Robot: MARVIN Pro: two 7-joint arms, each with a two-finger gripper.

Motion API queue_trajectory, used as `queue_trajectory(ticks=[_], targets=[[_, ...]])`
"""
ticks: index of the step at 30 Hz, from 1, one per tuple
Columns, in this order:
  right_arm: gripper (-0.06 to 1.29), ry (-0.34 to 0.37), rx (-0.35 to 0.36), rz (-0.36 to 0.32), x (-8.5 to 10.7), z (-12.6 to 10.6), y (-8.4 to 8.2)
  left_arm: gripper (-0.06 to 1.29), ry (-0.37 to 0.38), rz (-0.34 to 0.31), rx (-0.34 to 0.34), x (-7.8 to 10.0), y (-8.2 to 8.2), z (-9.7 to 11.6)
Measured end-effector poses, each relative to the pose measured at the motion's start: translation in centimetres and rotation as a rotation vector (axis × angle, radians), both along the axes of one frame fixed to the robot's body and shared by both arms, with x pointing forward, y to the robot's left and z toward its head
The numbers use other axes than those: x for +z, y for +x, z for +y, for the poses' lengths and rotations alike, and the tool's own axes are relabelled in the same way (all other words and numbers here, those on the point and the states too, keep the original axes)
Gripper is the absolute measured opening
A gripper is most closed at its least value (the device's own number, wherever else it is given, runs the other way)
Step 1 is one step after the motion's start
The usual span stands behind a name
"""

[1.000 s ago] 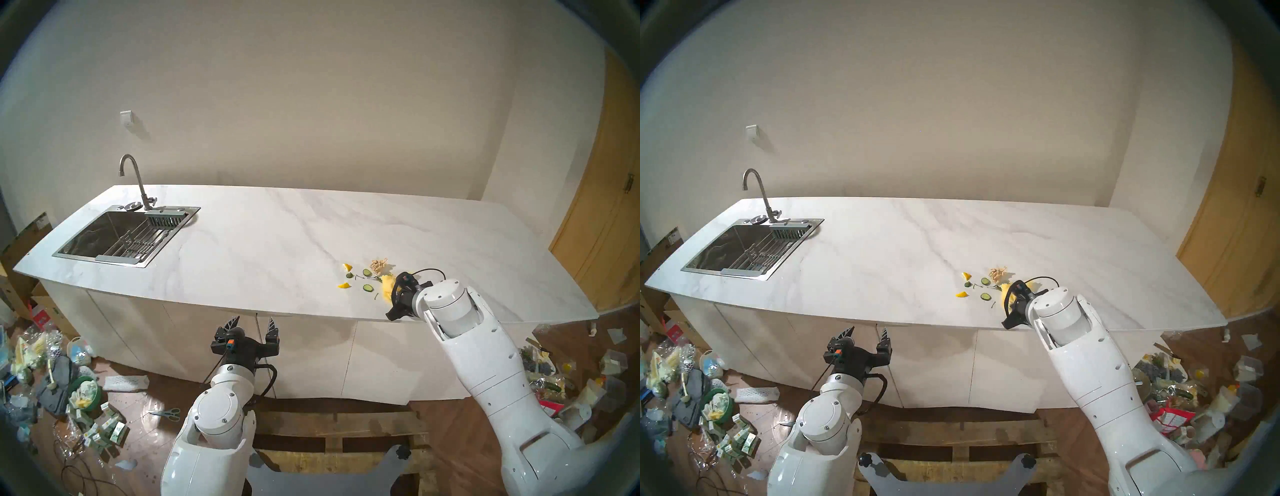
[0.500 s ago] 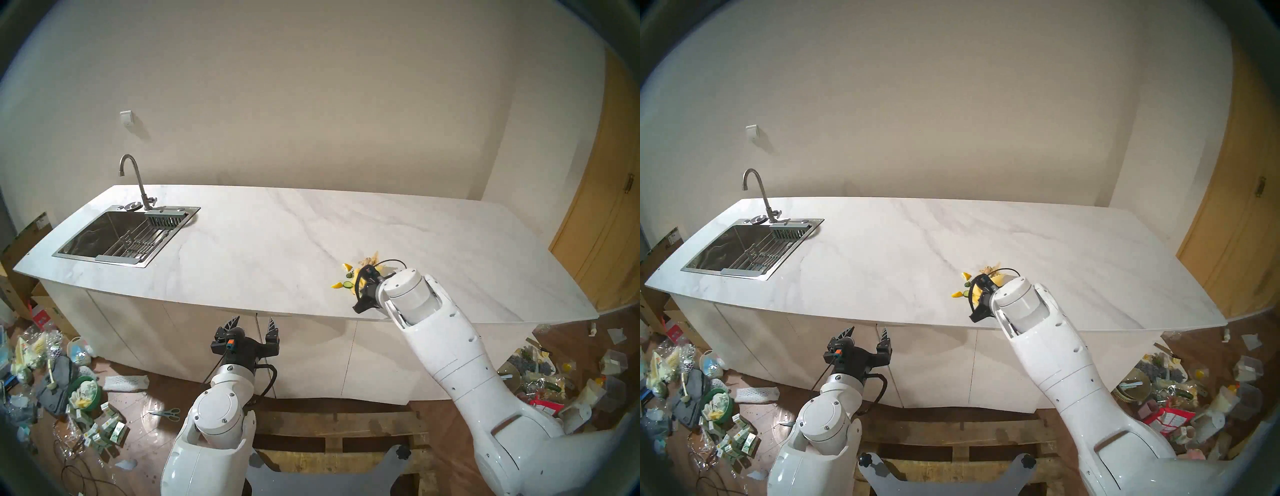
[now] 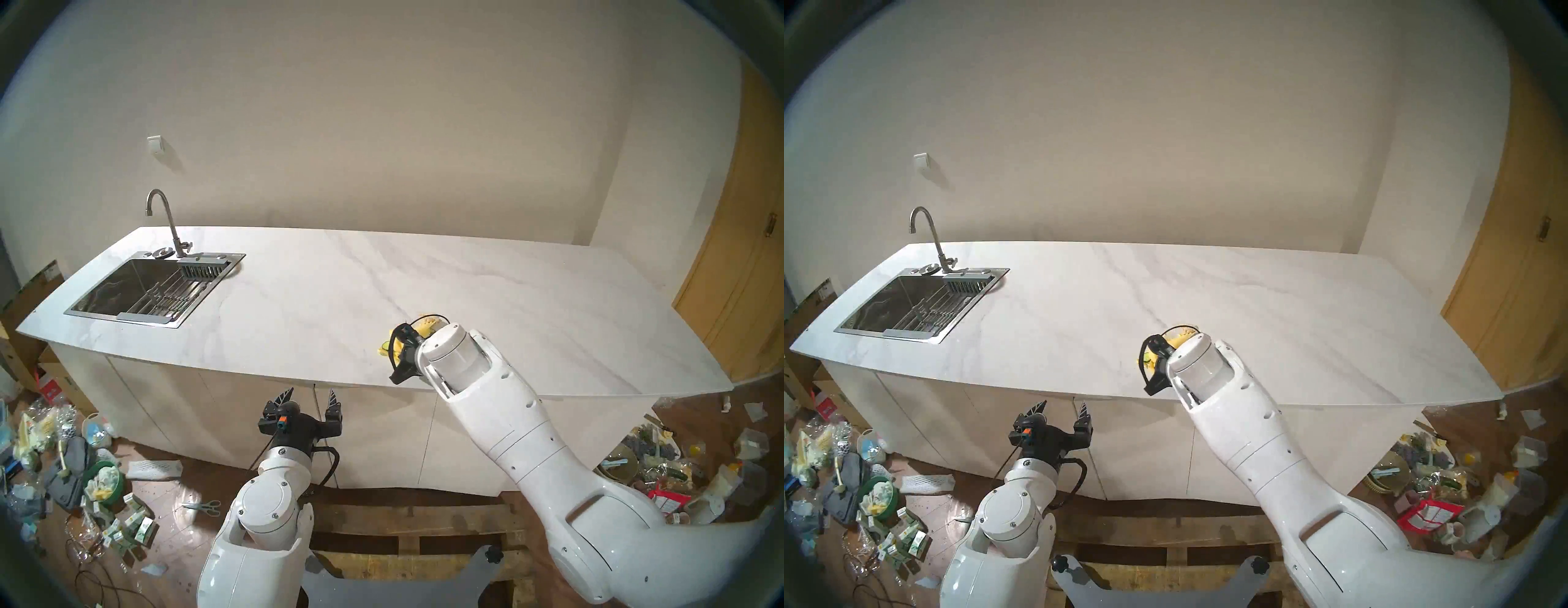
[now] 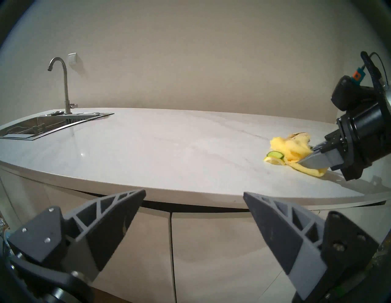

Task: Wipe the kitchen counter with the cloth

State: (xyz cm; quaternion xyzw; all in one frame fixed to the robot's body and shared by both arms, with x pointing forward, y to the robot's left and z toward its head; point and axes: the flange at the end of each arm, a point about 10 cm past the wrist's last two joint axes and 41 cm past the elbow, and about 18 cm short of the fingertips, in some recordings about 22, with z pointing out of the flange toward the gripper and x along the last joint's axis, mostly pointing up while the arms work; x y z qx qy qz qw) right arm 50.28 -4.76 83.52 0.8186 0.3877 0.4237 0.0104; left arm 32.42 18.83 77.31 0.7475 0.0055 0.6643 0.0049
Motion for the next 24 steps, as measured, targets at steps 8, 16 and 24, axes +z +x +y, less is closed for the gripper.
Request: queue_trajectory(ticks=[8, 16, 24], targets=[[-0.02, -0.007, -0.001, -0.015, 0.1, 1.4, 0.3, 1.26, 0.0, -0.001, 0.0, 0.0, 0.0, 0.0], [-0.02, 0.023, 0.005, -0.102, 2.8, 0.5, 0.7, 1.26, 0.0, 0.0, 0.0, 0.0, 0.0, 0.0], [-0.02, 0.043, 0.045, -0.184, 6.3, -0.8, 0.5, 1.26, 0.0, 0.0, 0.0, 0.0, 0.0, 0.0]])
